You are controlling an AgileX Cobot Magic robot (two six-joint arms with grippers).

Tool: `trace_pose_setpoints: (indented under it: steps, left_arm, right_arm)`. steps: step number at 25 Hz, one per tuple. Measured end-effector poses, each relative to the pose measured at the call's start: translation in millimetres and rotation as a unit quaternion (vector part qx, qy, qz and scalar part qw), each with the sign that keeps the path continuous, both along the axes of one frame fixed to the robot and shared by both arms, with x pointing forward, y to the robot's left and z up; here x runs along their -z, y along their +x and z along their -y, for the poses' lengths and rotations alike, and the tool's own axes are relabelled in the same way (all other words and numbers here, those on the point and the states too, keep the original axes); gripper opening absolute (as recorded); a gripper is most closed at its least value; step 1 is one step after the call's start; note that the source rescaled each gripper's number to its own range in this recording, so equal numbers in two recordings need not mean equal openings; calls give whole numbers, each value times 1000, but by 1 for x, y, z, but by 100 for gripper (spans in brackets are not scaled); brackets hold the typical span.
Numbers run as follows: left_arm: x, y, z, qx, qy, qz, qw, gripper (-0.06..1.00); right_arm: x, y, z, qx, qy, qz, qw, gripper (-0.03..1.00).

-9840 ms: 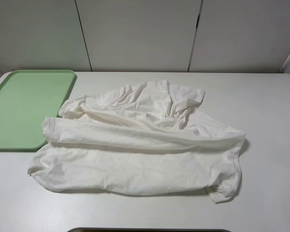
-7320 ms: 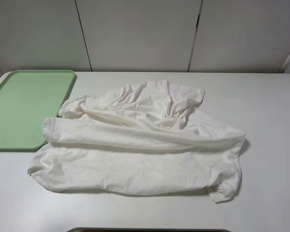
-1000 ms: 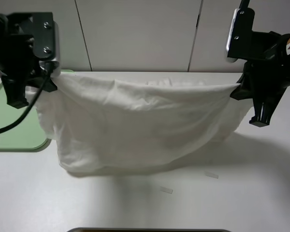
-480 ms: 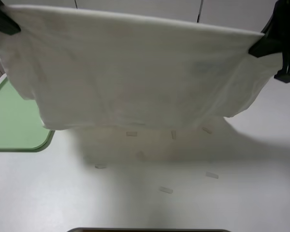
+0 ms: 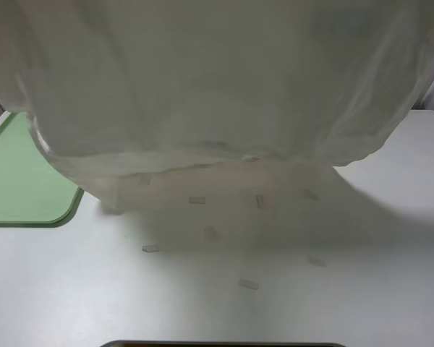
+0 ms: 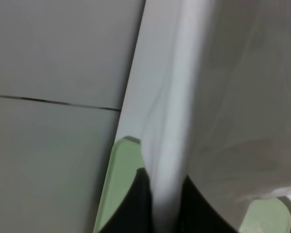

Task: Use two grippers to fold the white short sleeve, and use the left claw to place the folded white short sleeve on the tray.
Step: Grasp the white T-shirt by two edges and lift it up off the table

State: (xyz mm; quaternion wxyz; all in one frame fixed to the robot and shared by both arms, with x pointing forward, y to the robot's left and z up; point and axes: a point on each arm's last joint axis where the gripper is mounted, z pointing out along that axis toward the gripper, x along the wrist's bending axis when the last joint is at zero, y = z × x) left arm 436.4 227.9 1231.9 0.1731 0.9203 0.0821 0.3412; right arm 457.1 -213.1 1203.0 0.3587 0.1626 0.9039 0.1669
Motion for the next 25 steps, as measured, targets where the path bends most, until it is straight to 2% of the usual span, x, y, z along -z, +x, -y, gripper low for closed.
trace_pose_setpoints:
  steps: [7,11,20,25]
  left_arm:
    - [-17,-8,-1,-8,-21,5,1000,1]
    - [-21,-12,-3,-9,-19,-3,1000,1]
    - [-30,-23,-3,-3,-45,5,999,1]
    - [-42,-47,-9,-5,-78,26,997,1]
  right_arm:
    - [-32,-18,8,15,11,-6,1000,0]
    - [-46,-42,18,42,59,12,997,0]
    - [-69,-88,37,65,131,60,987,0]
    - [-78,-114,47,57,158,85,982,0]
